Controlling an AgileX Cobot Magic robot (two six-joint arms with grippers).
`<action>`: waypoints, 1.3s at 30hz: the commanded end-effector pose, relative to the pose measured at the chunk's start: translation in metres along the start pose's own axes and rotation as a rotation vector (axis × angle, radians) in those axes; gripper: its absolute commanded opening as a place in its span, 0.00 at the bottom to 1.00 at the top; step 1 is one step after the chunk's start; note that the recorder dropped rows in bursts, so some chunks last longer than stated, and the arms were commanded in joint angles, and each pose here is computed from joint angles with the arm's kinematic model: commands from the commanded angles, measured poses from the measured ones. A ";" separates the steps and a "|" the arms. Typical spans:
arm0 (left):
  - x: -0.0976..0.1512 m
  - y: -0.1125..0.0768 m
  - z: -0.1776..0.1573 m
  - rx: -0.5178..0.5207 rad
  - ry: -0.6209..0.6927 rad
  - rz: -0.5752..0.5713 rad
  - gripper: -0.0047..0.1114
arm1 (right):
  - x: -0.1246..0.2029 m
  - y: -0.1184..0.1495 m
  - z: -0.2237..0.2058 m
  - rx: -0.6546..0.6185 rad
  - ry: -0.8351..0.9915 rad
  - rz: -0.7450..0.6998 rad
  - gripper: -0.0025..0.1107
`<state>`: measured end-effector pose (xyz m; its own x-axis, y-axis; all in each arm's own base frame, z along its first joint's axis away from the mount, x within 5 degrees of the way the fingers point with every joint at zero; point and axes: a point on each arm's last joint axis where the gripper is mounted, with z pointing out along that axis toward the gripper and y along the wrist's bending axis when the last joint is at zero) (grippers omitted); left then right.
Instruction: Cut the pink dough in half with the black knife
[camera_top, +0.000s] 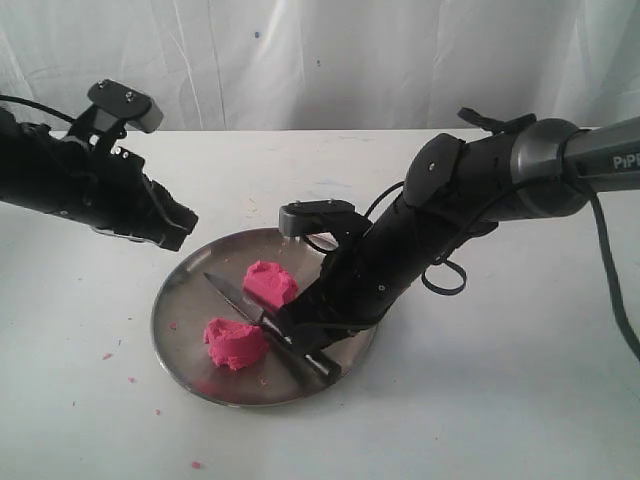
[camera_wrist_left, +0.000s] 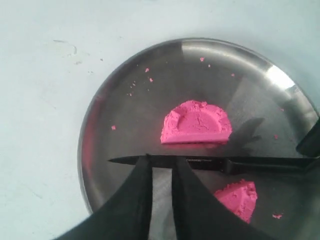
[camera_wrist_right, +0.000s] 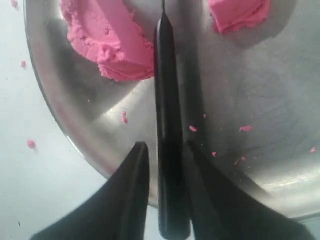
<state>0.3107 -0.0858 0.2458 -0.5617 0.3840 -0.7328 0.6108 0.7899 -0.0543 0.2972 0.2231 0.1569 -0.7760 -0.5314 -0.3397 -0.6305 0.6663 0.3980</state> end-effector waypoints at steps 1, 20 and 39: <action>-0.008 -0.008 -0.026 -0.019 -0.040 0.004 0.22 | -0.001 -0.002 -0.001 0.000 -0.004 -0.005 0.30; 0.037 -0.098 -0.205 -0.101 -0.258 -0.019 0.04 | 0.043 0.069 -0.168 0.149 -0.655 -0.106 0.02; 0.125 -0.117 -0.193 -0.132 -0.435 -0.241 0.04 | 0.169 0.091 -0.209 0.193 -0.977 -0.152 0.02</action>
<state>0.0631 -0.0368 0.2928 -0.3639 0.0092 -0.9314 0.4019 0.9036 -0.1481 0.1188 0.0934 0.3101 -0.3339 -0.0500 -0.9413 -0.6393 0.7458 0.1872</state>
